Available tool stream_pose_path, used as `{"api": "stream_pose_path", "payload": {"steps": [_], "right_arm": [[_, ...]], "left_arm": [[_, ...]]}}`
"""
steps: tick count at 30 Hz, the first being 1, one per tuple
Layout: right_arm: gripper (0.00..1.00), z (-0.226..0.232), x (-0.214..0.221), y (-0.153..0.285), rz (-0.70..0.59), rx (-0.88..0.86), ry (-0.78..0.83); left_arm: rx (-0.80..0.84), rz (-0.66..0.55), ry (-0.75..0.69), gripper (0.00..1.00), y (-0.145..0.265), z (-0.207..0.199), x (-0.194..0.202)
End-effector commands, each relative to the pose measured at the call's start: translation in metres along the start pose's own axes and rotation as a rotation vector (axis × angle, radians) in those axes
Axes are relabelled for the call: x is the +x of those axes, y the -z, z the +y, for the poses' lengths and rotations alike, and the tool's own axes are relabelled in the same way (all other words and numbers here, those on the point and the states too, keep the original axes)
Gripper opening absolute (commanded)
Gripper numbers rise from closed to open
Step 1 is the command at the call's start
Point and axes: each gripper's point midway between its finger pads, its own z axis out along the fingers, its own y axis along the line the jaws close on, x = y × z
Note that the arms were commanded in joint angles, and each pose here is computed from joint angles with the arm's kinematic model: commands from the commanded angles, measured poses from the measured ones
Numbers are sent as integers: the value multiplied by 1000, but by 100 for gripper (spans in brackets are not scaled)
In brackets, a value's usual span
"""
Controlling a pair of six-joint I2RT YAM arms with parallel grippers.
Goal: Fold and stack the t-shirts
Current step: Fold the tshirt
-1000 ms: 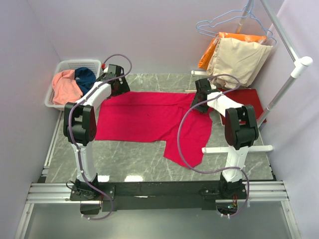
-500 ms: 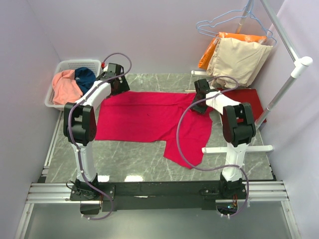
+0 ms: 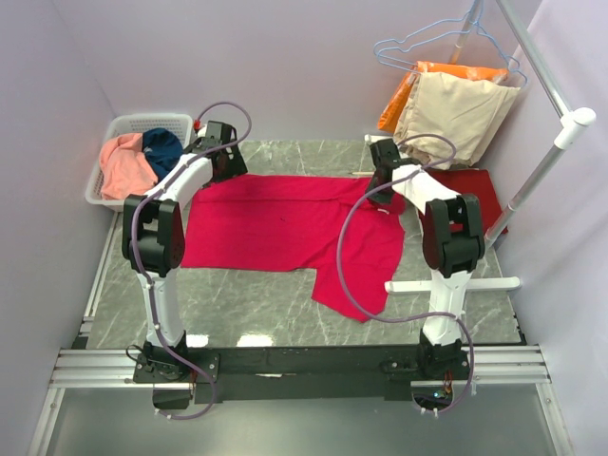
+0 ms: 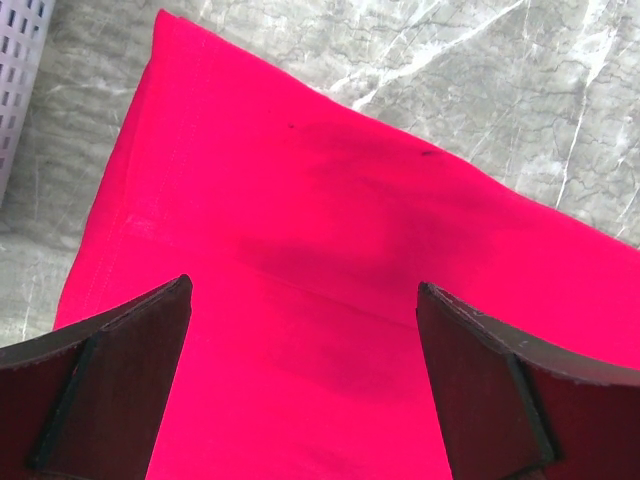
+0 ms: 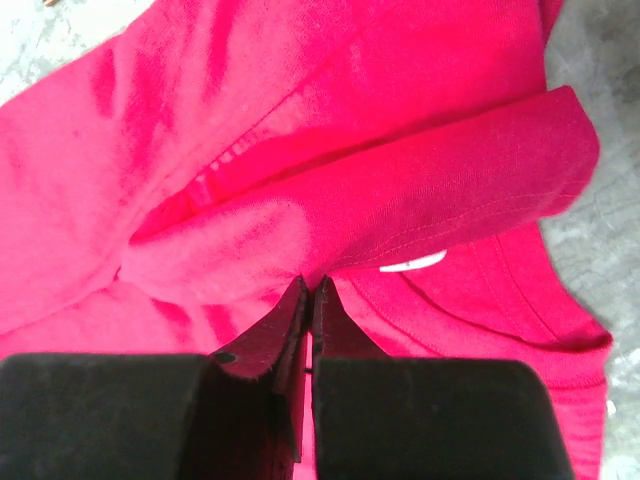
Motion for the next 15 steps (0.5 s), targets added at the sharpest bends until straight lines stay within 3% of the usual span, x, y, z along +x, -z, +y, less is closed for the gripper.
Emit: {"api": "stream_pose_path", "payload": {"steps": [1,10,15], "right_arm": [[0,12,-34,48,-67,-60,-15],[0,32,-38,87,28,-218,-61],[0,33,-34,88,68,-225,-43]], "left_arm": [[-4,-35,-1,99,6,-4,-14],[-22,-28,-1,100,4,1,-9],[-23,-28,-6,99,6,1,-8]]}}
